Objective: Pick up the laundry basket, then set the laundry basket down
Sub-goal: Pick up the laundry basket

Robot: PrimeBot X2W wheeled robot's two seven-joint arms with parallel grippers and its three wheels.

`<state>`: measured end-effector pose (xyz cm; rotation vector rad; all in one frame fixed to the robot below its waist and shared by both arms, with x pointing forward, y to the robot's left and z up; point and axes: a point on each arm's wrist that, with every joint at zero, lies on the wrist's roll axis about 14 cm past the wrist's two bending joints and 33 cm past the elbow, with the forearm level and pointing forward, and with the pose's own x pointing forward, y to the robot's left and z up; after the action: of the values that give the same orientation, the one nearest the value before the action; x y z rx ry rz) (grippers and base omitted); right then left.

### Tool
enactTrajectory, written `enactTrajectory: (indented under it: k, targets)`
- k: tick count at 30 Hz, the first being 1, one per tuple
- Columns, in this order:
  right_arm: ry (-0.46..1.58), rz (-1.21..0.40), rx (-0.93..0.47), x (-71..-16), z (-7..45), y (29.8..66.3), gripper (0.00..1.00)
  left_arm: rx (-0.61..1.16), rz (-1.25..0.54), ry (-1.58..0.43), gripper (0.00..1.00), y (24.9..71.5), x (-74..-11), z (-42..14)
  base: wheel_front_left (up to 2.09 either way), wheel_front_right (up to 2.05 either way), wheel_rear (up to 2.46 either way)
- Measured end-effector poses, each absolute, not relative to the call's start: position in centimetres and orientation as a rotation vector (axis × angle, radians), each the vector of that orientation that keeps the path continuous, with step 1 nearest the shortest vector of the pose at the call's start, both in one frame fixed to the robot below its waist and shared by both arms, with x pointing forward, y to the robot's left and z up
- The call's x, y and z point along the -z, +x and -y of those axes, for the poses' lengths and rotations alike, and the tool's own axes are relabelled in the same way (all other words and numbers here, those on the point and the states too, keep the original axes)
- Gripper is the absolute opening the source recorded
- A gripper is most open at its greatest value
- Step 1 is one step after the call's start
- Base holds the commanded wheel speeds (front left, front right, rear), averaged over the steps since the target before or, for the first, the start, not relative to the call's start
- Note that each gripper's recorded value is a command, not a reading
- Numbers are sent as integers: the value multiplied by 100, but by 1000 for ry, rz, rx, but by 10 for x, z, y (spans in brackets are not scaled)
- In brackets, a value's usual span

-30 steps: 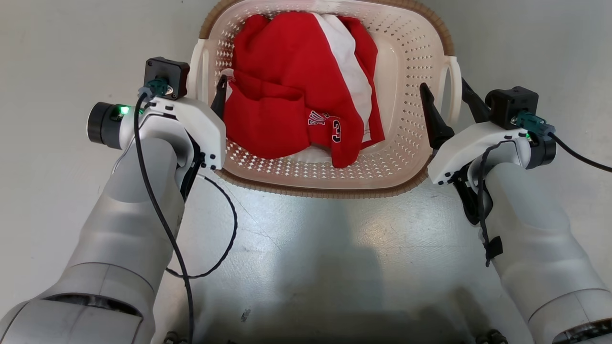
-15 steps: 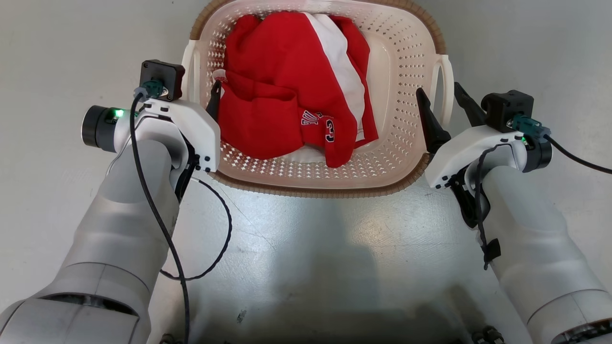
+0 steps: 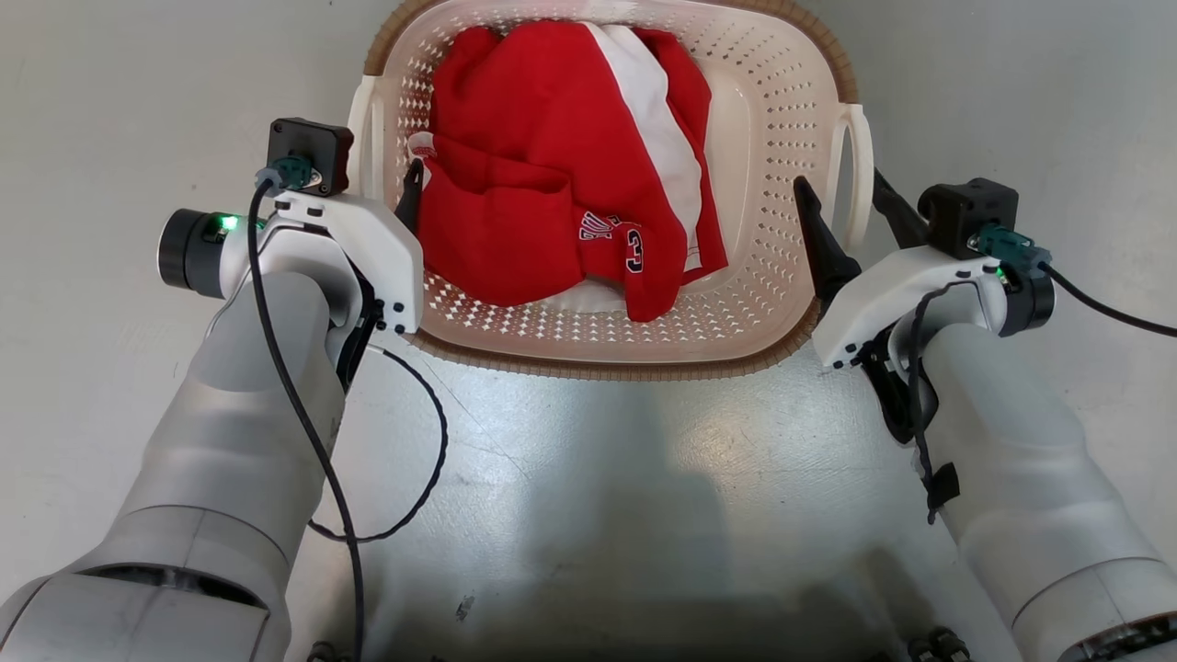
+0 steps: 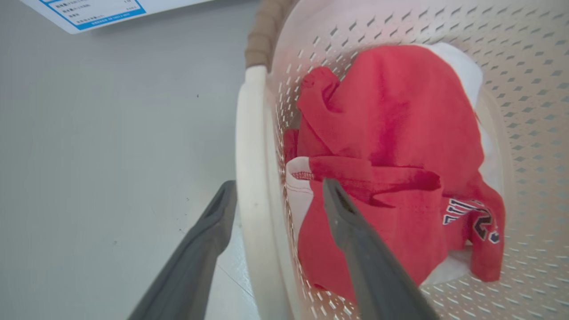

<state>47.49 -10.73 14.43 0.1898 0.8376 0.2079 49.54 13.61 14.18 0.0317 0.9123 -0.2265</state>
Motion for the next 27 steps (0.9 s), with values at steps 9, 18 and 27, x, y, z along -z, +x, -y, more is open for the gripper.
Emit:
enactTrajectory:
  k: [9,18,27]
  targets:
    - [208,-878,-194,-141,106,468,0,226,-943,16,0,492,-144,-134,0,0,0]
    - [167,-922,-218,-153,105,456,0,209,-958,-12,0,480,-164,-132,0,0,0]
    - [112,-922,-268,-193,100,459,0,192,-957,-28,0,460,-200,-135,0,0,0]
